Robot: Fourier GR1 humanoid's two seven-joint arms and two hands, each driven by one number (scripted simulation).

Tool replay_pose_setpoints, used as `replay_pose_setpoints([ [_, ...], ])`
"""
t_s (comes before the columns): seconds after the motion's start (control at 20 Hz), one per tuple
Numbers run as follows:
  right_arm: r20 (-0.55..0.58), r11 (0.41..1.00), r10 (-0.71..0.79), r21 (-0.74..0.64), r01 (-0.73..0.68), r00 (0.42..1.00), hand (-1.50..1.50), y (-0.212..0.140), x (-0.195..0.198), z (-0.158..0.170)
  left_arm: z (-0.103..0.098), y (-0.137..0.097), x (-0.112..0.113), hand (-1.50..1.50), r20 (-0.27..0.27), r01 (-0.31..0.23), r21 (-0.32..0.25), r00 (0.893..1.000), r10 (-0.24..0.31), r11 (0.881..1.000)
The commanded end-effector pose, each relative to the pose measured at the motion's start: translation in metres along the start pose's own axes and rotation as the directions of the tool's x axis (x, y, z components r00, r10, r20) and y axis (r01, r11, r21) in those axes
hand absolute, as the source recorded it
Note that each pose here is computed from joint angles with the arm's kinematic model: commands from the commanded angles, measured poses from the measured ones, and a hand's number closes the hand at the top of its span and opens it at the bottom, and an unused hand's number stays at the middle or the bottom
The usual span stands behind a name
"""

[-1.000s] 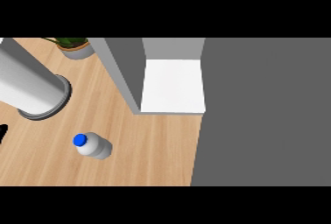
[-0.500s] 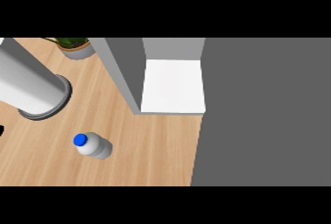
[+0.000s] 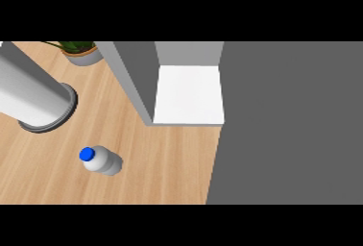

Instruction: Pick up the bottled water, place it into the cabinet and close the cabinet

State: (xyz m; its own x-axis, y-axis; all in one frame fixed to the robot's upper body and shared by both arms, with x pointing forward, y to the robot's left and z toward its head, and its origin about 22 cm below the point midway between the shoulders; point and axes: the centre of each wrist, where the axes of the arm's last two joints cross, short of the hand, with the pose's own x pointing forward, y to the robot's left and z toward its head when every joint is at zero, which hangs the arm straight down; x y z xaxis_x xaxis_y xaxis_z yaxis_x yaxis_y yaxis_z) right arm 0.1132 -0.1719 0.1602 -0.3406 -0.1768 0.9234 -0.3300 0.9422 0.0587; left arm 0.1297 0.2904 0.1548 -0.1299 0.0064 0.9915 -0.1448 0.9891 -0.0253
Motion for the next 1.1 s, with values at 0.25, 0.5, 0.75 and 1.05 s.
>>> replay_pose_setpoints([
  [0.25, 0.038, 0.993, 0.12, -0.016, -0.119, 0.992, -1.5, -0.006, 0.021, 0.004, 0.0, 0.005, 0.0, -1.5, 0.058, -0.024, -0.056, 0.998, 0.028, 0.998],
  [0.5, 0.039, 0.994, 0.103, -0.028, -0.102, 0.994, -1.5, 0.014, 0.015, 0.006, -0.008, 0.002, -0.018, -1.5, 0.03, 0.0, -0.033, 1.0, 0.001, 0.999],
  [0.75, 0.051, 0.997, 0.07, -0.014, -0.07, 0.996, -1.5, 0.018, 0.035, 0.006, -0.022, -0.018, -0.041, -1.5, 0.032, 0.0, -0.033, 0.999, 0.001, 0.999],
  [1.05, 0.041, 0.995, 0.093, -0.021, -0.093, 0.995, -1.5, 0.007, 0.039, 0.013, -0.027, -0.009, -0.086, -1.5, 0.011, 0.04, 0.0, 0.999, -0.04, 0.999],
])
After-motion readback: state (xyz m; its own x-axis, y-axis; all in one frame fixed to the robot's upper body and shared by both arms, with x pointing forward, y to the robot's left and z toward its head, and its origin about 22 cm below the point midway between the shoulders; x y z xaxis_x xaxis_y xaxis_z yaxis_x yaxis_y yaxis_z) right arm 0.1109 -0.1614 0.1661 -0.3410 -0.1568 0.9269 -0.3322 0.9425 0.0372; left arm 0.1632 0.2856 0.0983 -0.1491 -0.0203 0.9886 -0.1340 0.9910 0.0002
